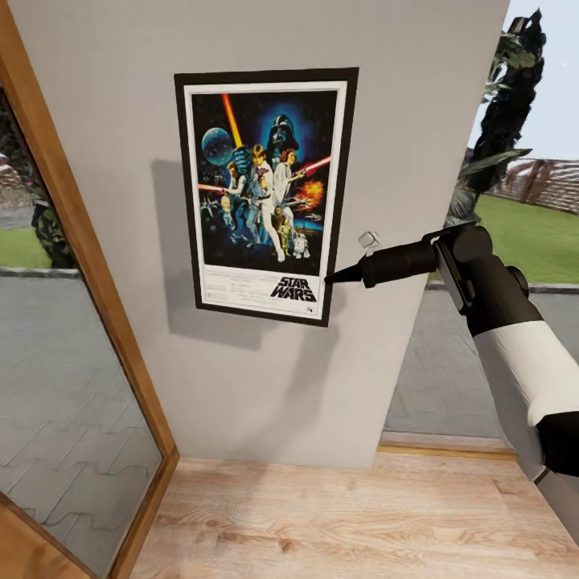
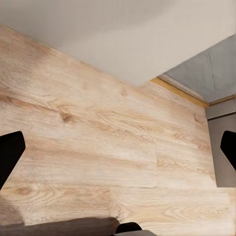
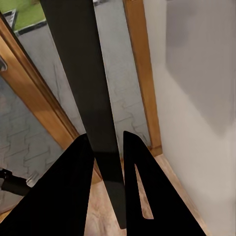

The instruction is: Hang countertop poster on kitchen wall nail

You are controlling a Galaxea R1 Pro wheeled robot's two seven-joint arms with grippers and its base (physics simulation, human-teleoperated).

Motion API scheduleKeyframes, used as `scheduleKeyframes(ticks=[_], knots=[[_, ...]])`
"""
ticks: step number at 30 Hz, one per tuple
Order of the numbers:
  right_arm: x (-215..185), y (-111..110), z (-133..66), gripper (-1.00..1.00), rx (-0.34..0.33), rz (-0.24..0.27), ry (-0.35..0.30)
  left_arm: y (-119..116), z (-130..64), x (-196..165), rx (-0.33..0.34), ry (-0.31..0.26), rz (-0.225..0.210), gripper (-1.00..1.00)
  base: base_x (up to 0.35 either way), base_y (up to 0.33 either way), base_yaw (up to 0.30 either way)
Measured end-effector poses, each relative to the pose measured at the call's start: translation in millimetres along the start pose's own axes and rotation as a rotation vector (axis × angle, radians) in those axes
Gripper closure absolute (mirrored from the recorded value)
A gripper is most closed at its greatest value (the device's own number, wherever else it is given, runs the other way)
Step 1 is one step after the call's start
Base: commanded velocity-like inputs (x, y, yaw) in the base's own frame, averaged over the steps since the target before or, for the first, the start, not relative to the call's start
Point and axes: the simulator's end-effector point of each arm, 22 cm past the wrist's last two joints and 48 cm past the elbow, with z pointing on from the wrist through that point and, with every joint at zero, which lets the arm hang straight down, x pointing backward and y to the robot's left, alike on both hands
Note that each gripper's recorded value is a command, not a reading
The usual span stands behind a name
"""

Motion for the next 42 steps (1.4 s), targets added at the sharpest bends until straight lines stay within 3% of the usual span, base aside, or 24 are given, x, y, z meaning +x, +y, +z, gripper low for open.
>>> scheduleKeyframes(ticks=[17,42], knots=[[-24.1,3.3,-8.8,1.0,0.013,-0.033,-0.016,0.1,-0.1,0.1,0.0,0.0,0.0,-1.0,0.0,0.0,0.0],[-25.6,3.7,-9.7,1.0,0.013,-0.037,-0.018,0.0,0.0,0.1,0.0,0.0,0.0,-1.0,0.0,0.0,0.0]])
